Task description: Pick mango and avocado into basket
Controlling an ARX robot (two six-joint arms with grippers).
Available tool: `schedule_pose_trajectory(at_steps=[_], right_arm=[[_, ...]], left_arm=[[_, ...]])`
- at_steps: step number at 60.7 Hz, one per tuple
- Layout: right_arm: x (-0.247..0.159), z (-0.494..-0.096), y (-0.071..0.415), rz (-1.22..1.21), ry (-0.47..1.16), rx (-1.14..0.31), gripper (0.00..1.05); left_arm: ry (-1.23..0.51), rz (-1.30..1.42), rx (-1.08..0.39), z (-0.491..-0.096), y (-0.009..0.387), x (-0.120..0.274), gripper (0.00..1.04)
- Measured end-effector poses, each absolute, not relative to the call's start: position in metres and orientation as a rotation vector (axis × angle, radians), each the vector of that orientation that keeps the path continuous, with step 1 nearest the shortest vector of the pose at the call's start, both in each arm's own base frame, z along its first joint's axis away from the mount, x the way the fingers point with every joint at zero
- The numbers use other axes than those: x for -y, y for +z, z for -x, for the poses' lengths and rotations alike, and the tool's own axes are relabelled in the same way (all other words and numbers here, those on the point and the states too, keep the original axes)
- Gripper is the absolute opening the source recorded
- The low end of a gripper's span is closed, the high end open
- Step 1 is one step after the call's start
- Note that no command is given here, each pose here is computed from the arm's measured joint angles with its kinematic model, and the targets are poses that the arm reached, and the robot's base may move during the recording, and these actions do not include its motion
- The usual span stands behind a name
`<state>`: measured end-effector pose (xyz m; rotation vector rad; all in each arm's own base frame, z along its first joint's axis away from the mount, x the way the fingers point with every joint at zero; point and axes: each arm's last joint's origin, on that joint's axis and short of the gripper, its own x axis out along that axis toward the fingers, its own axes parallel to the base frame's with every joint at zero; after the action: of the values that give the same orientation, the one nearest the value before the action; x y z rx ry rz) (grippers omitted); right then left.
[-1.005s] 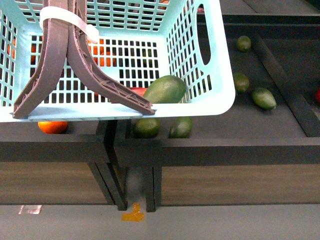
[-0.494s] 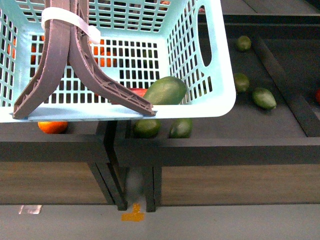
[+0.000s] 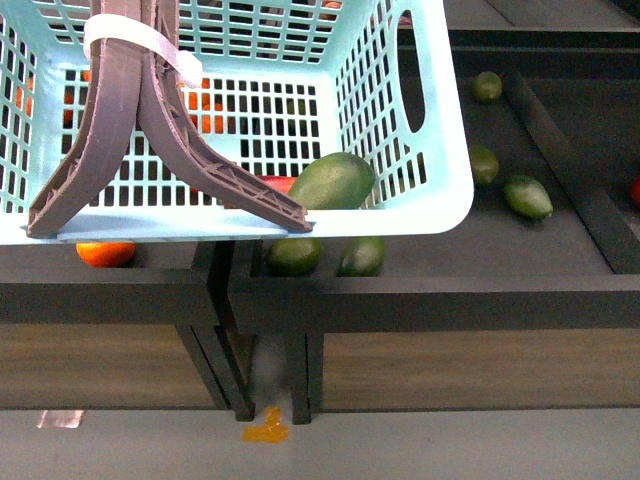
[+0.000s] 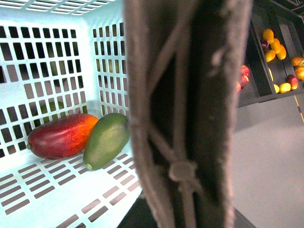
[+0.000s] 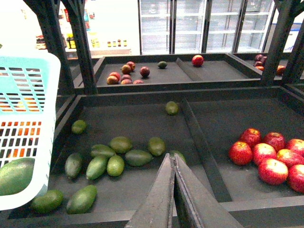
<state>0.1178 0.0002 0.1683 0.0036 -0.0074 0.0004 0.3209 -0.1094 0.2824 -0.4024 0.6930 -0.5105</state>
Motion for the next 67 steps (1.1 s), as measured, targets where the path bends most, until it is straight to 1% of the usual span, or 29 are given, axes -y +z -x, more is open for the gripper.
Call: schedule_pose_trajectory(at_steps=[27,30,36,61,63,67], right_arm=[[0.000,-0.108,0.168,-0.004,0.000,0.008,0.02],[0.000,-0.102,0.163,-0.003,0.001,-0.027,0.02],[0.000,-0.098,0.165,-0.004,0.002,0.005,0.02],[0.000,-0.098,0.165,-0.004,0.002,0.002,0.02],[0.000,-0.098,0.165,-0.002,0.002,0.002,0.04],[0.000,-0.098,0.165,-0.002,0.002,0.002,0.20]], left_arm=[[-0.510,0.402,-0.693,-0.321,0.282,0.109,0.06],[-0.511,0.403,-0.693,-0.321,0.282,0.109,0.06],[-0.507,0.402,-0.692,-0.321,0.282,0.109,0.06],[-0.508,0.401,-0.693,-0.321,0.282,0.109,0.06],[-0.508,0.402,-0.693,-0.321,0.282,0.109,0.06],[-0.508,0.402,-0.693,-0.321,0.282,0.109,0.06]])
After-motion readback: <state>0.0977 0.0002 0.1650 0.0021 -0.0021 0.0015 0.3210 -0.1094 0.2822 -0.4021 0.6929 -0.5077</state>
